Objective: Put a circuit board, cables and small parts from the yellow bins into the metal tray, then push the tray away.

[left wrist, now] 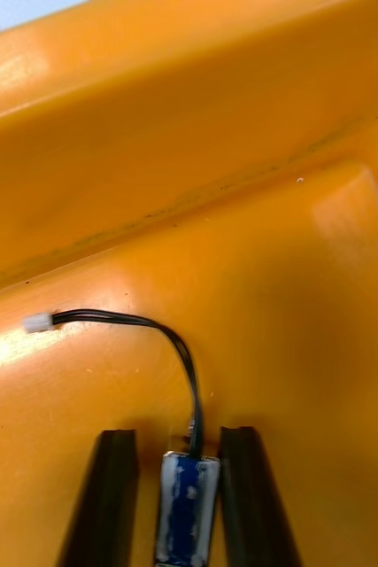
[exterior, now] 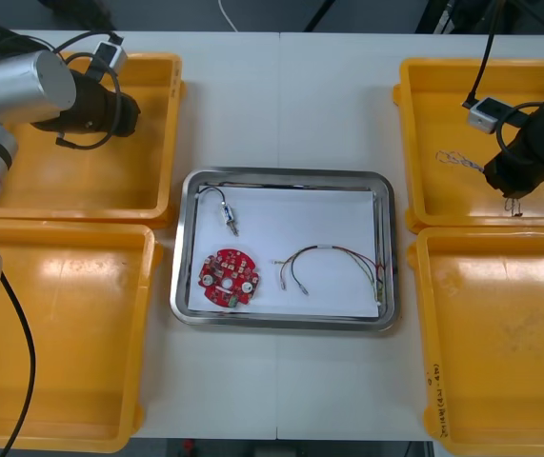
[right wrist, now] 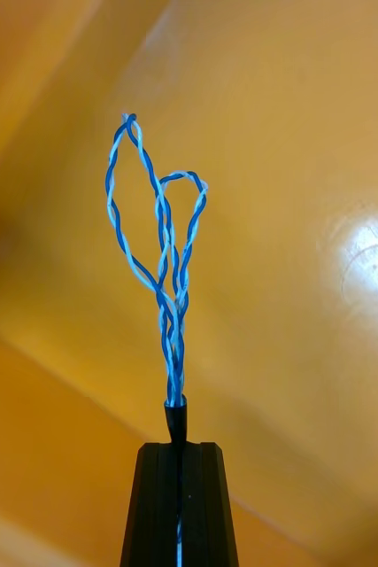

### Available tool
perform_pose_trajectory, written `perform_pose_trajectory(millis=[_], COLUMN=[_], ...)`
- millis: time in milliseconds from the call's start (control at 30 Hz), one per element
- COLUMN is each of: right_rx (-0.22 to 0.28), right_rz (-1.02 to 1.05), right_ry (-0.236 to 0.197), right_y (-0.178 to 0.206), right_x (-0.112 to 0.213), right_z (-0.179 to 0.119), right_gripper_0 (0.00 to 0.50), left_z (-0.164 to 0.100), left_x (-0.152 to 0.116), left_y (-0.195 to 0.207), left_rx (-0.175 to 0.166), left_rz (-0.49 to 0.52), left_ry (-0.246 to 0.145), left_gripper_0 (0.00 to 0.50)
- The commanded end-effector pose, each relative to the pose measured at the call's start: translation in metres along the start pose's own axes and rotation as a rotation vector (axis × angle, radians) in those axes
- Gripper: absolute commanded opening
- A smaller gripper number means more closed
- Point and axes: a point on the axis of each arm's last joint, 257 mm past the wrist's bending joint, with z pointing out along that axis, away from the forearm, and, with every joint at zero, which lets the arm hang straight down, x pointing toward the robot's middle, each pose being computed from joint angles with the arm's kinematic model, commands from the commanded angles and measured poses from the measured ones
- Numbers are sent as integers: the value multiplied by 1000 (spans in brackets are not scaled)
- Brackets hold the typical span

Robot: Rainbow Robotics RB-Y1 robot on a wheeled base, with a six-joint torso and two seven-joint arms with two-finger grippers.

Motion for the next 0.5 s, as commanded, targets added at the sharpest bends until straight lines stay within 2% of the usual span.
perform_pose_trajectory(millis=[33,100,267,500], right_rx=[68,79,138,255], right_rz=[-2,-12,-43,-117], right_ry=[-21,-25,-95,-186], right_y=[-15,-14,-17,-22], right_x=[-2,-3,-20,-41], right_z=[-49,-60,-85,-131], right_gripper_0=[0,0,0,0], left_z=[-4,-5,-12,-32], left_x=[-30,-30,-30,-33], left_y=[-12,-10,-1,10], left_rx=[9,9,13,26], left_rz=[142,136,130,133], left_ry=[-38,-39,-31,6], left_gripper_0=[0,0,0,0])
